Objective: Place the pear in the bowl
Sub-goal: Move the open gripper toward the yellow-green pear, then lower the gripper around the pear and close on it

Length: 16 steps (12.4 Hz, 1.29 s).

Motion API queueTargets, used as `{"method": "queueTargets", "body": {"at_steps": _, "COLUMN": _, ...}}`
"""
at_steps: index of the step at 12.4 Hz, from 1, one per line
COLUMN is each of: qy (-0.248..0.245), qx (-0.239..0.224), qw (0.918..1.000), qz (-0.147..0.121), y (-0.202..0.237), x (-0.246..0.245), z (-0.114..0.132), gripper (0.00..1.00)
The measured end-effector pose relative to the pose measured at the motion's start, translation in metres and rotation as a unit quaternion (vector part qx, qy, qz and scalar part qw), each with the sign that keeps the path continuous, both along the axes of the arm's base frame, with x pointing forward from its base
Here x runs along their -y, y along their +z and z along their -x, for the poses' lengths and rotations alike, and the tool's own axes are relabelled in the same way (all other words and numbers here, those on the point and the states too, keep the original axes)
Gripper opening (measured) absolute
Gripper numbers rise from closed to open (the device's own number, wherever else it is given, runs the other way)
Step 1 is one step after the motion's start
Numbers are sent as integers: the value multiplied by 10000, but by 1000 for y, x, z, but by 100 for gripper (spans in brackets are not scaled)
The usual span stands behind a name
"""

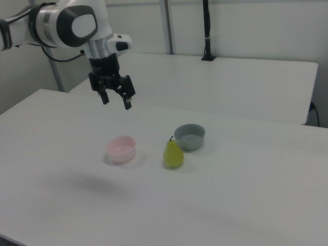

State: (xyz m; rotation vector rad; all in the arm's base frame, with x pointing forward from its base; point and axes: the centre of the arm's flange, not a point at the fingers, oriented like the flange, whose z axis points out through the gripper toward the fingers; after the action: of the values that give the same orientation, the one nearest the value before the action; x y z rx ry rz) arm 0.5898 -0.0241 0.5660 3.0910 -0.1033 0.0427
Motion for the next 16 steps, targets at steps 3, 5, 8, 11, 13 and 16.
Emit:
{"method": "queueTargets", "body": {"at_steps": 3, "qy": 127, "qx": 78, "qw": 9999, "qz": 31, "y": -12, "x": 45, "z": -8, "gripper": 100}}
{"method": "queueTargets", "body": {"at_steps": 5, "qy": 177, "qx": 143, "qw": 9997, "qz": 58, "y": -26, "x": 67, "z": -16, "gripper": 100}}
{"method": "queueTargets", "body": {"at_steps": 8, "qy": 233, "qx": 249, "qw": 9994, "qz": 107, "y": -69, "x": 90, "z": -40, "gripper": 100}}
{"method": "queueTargets", "body": {"at_steps": 11, "qy": 285, "qx": 236, "qw": 9992, "qz": 128, "y": -122, "x": 99, "z": -61, "gripper": 100}}
{"method": "queueTargets", "body": {"at_steps": 13, "qy": 307, "qx": 190, "qw": 9993, "qz": 129, "y": -161, "x": 100, "z": -73, "gripper": 100}}
{"method": "queueTargets", "body": {"at_steps": 16, "qy": 386, "qx": 143, "qw": 9990, "qz": 157, "y": -207, "x": 96, "z": -84, "gripper": 100}}
